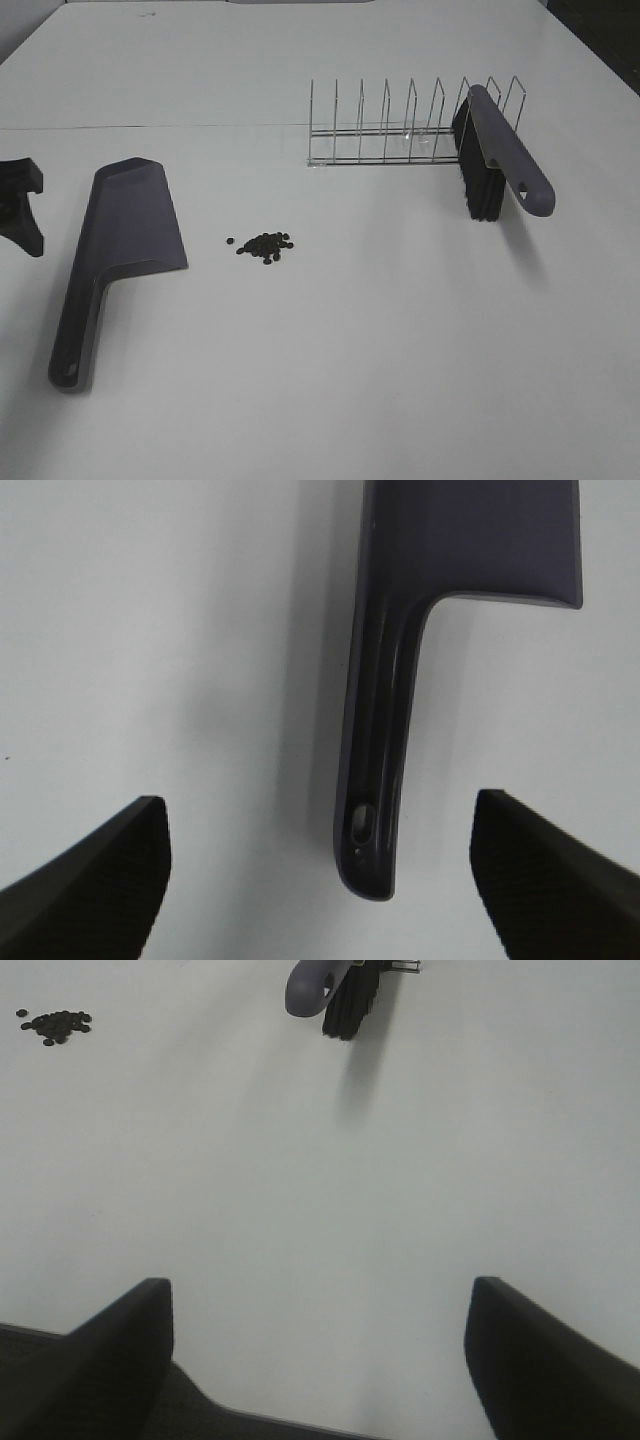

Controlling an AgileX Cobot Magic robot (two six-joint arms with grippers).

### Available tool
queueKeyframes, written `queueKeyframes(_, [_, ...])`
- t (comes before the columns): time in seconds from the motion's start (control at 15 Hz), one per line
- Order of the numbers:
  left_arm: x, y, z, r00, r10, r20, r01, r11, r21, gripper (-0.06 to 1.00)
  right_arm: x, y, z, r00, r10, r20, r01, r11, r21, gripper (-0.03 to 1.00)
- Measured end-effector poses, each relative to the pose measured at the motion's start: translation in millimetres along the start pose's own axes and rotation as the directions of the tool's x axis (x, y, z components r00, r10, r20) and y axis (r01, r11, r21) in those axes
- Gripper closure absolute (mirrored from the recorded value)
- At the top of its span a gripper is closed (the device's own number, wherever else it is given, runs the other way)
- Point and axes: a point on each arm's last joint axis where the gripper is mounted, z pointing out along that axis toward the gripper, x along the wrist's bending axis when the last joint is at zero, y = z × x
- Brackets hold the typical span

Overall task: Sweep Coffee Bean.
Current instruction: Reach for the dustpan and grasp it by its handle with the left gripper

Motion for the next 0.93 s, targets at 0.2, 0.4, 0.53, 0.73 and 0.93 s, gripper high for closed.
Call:
queueKeyframes(0.2, [-22.3,8.6,24.3,0.999,0.047,-0.008,-0.047,0.998,0.052,0.2,0.0,0.0,0.0,1.0,0.0,0.0,0.0,1.0,0.0,0.21])
queueKeyframes(0.4, [-29.8,15.7,54.7,0.999,-0.024,-0.028,0.026,0.997,0.074,0.2,0.0,0.0,0.0,1.0,0.0,0.0,0.0,1.0,0.0,0.21])
queueKeyframes(0.53, [-29.3,17.0,69.5,0.999,-0.036,-0.039,0.039,0.996,0.085,0.2,0.0,0.0,0.0,1.0,0.0,0.0,0.0,1.0,0.0,0.21])
queueKeyframes(0.73, [-28.5,19.3,96.4,0.998,-0.049,-0.047,0.053,0.995,0.09,0.2,0.0,0.0,0.0,1.0,0.0,0.0,0.0,1.0,0.0,0.21])
queueKeyframes(0.93, [-26.8,18.1,115.2,0.996,-0.055,-0.063,0.063,0.991,0.118,0.2,0.0,0.0,0.0,1.0,0.0,0.0,0.0,1.0,0.0,0.21])
